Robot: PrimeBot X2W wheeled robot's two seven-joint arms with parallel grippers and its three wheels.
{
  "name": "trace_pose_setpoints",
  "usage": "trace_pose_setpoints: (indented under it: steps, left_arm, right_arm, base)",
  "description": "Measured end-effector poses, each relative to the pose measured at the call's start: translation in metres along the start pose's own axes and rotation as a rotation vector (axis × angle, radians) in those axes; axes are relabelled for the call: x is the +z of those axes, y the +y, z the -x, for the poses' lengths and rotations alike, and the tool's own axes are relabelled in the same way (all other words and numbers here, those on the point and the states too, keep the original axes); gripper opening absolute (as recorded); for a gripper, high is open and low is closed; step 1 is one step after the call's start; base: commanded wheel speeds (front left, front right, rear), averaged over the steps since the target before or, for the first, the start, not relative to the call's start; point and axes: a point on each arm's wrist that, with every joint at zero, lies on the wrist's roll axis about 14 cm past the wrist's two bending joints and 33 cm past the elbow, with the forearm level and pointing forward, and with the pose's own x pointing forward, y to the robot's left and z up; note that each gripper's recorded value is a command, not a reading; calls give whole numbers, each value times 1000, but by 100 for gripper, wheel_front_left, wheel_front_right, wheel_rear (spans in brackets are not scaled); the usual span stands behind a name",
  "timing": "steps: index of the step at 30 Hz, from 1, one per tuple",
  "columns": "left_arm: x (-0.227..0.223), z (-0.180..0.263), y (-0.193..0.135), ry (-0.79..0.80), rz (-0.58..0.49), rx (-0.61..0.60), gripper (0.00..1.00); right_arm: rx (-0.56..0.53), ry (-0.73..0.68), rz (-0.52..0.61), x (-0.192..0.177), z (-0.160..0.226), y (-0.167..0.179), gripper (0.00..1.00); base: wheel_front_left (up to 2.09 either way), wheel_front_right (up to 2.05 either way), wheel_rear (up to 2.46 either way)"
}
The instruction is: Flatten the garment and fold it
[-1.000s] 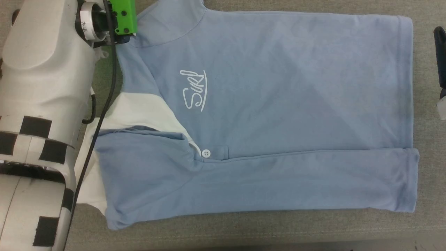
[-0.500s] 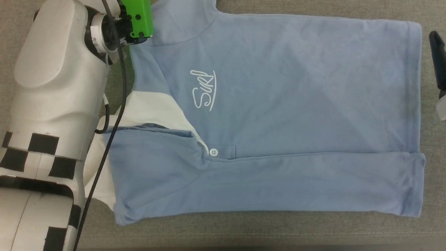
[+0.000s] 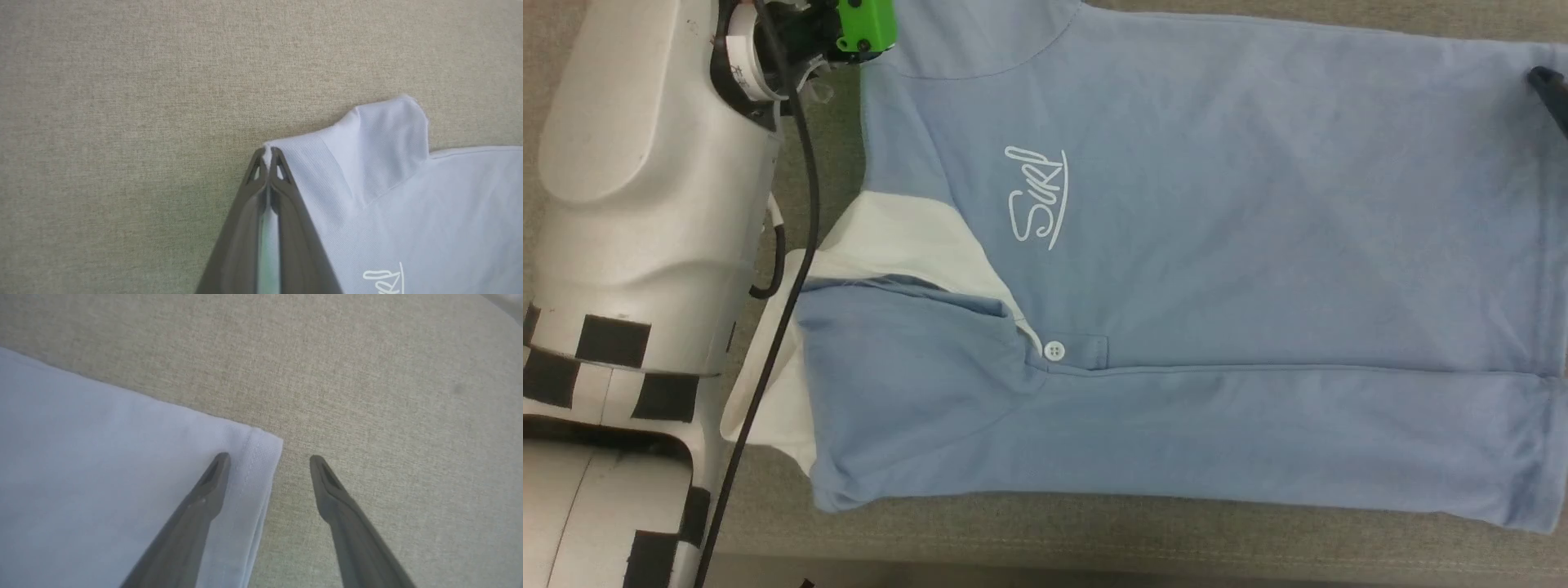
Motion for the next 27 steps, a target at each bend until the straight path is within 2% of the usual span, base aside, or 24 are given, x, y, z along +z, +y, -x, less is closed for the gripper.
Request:
trace_pose_setpoints:
  steps: [8, 9, 10, 11, 16, 23, 27]
  left_arm:
    - [-6, -5, 7, 2, 11, -4, 0]
    - [-7, -5, 8, 5, 14, -5, 0]
    - [-9, -6, 9, 7, 16, -5, 0]
    - [-10, -6, 9, 8, 18, -4, 0]
    - [-5, 0, 8, -24, 41, -18, 0]
    - [22, 28, -8, -161, 101, -99, 0]
    - [27, 50, -13, -217, 130, -138, 0]
  right_arm:
    - [25, 193, 52, -15, -18, 13, 100]
    - [28, 201, 48, -15, -18, 13, 76]
    - [29, 206, 47, -14, -18, 13, 22]
    - [31, 208, 43, -14, -18, 13, 0]
    - [46, 178, 6, -8, -10, 14, 0]
    - [65, -54, -77, 32, 17, 12, 0]
    - [64, -144, -95, 39, 37, 10, 0]
  base:
    - [0, 0, 0]
    - [0, 0, 0]
    - [0, 0, 0]
    - [0, 0, 0]
    - [0, 0, 0]
    - [0, 0, 0]
    - [0, 0, 0]
